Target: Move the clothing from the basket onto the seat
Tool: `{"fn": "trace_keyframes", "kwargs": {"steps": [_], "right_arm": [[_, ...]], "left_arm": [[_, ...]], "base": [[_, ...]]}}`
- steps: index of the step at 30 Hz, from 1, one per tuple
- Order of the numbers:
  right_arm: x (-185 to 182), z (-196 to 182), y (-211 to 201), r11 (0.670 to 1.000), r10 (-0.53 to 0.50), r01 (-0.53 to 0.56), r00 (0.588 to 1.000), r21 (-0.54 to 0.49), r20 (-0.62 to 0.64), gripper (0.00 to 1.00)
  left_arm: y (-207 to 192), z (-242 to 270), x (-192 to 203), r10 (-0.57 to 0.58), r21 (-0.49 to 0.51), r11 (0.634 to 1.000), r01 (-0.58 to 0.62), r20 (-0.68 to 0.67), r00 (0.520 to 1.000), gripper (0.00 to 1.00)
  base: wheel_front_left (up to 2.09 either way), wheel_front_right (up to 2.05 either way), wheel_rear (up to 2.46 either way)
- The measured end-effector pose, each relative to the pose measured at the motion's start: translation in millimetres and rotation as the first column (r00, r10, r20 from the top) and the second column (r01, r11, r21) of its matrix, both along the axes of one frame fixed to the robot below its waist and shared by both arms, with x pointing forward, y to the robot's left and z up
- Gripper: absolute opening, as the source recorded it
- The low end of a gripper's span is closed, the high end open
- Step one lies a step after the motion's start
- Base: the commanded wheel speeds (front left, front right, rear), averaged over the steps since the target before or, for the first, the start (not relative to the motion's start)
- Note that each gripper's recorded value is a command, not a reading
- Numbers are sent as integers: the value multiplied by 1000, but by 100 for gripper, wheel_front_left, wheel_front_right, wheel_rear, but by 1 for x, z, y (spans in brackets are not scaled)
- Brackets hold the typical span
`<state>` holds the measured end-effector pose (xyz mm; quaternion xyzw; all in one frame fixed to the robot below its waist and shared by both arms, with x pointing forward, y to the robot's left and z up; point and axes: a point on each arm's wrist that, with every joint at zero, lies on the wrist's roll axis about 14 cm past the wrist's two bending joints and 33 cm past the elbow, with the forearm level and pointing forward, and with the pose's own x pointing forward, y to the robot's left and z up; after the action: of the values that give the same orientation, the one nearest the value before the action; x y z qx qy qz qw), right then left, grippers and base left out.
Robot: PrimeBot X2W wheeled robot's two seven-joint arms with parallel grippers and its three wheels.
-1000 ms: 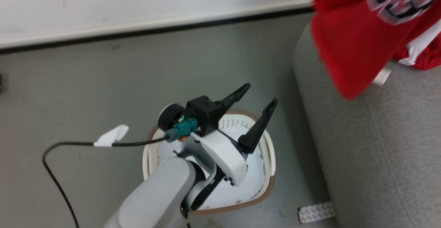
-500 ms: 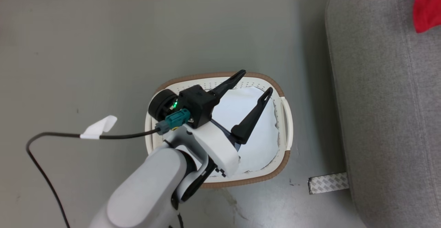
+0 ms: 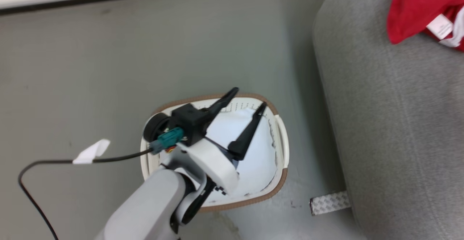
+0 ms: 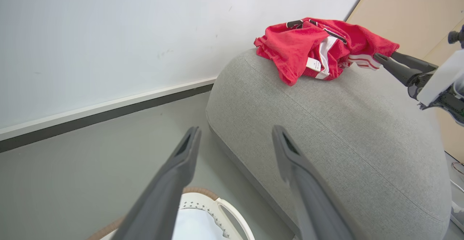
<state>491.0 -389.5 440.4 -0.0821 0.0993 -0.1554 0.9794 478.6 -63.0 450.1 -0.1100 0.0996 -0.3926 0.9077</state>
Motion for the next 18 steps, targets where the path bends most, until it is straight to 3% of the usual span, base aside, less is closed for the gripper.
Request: {"fn": "trace_keyframes", "kwargs": {"steps": [10,18], "right_arm": [[-38,57,61,992,115,-103,978,-73,176,100],[-69,101,117,978,209,-200,923,-62,322,100]], "left_arm": [[30,23,-16,140,-18,990,-139,68,988,100],[76,44,-38,317,-35,948,-316,135,939,100]], "base": [[0,0,0],[0,0,0]]}}
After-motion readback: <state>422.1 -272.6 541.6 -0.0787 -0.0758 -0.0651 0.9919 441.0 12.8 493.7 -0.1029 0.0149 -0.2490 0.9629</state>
